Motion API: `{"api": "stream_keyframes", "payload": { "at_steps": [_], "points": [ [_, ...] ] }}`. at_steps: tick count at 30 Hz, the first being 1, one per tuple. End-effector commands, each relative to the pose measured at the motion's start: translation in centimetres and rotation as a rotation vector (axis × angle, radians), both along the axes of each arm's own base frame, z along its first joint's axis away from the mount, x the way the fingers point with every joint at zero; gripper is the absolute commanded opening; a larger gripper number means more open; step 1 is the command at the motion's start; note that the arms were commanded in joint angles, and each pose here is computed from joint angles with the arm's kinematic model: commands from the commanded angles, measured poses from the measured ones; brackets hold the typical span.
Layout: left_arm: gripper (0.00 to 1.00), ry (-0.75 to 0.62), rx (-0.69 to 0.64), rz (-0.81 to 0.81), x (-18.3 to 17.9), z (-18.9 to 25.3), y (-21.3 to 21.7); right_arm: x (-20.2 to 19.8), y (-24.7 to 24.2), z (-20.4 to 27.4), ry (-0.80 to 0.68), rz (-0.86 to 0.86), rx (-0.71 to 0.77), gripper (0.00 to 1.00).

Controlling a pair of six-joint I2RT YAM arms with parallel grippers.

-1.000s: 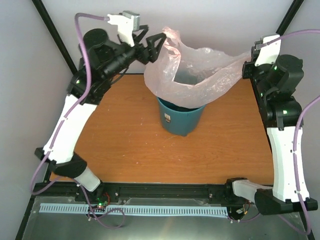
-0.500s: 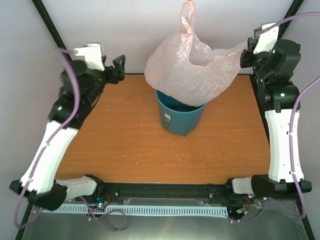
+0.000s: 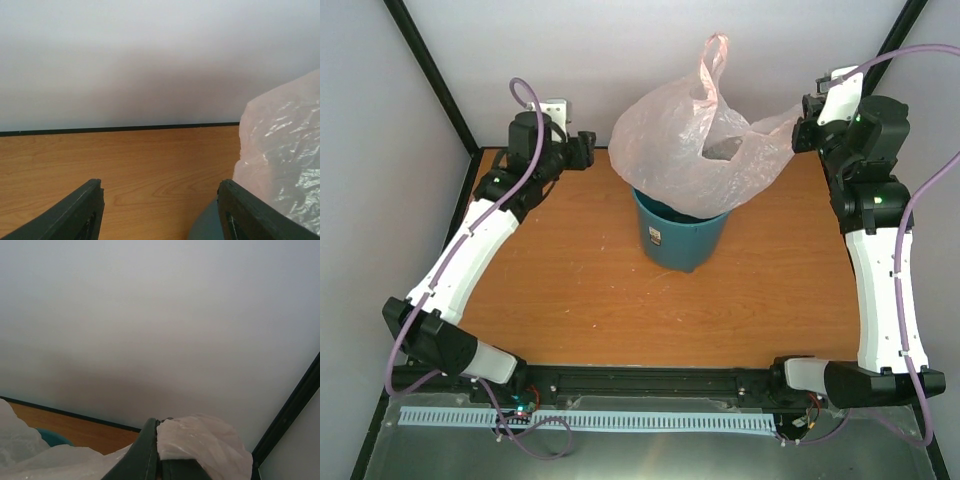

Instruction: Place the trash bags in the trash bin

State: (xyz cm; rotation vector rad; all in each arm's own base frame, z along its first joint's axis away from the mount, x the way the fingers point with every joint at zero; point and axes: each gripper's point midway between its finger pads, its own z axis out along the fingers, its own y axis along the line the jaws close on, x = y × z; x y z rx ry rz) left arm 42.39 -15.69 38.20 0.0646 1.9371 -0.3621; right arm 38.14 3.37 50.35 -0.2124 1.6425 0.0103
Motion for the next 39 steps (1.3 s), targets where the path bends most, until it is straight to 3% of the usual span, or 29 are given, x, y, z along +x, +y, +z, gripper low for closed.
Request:
{"api": "stream_keyframes", "payload": {
  "at_steps": [1, 5, 10, 24, 29, 35, 39],
  "points": [
    [0.6, -0.023, -0.094, -0.108, -0.7, 0.9, -1.9, -0.7, 0.2, 0.7, -0.028, 0.019, 0.013, 0.03],
    [0.53, -0.007, -0.106, -0.258, -1.5, 0.3, -5.1, -1.4, 0.5, 1.3, -0.036, 0.034, 0.017, 0.03],
    [0.54, -0.008, -0.025, -0.425, -3.8, -0.3, -11.1, -3.2, 1.0, 2.3, -0.055, 0.065, 0.034, 0.03],
    [0.47, 0.127, 0.01, -0.586, -2.2, -3.2, -20.2, -4.2, 1.7, 2.4, -0.055, 0.109, 0.046, 0.03],
    [0.43, 0.252, 0.037, -0.564, -1.1, -6.4, -21.1, -3.5, 1.8, 1.6, -0.039, 0.114, 0.045, 0.03],
    [0.25, 0.382, 0.043, -0.582, -2.4, -9.3, -21.5, -1.5, 2.7, -0.7, 0.026, 0.16, 0.067, 0.03],
    [0.19, 0.441, 0.061, -0.594, -3.7, -11.1, -21.4, -0.8, 3.3, -1.8, 0.057, 0.193, 0.079, 0.03]
  ]
}}
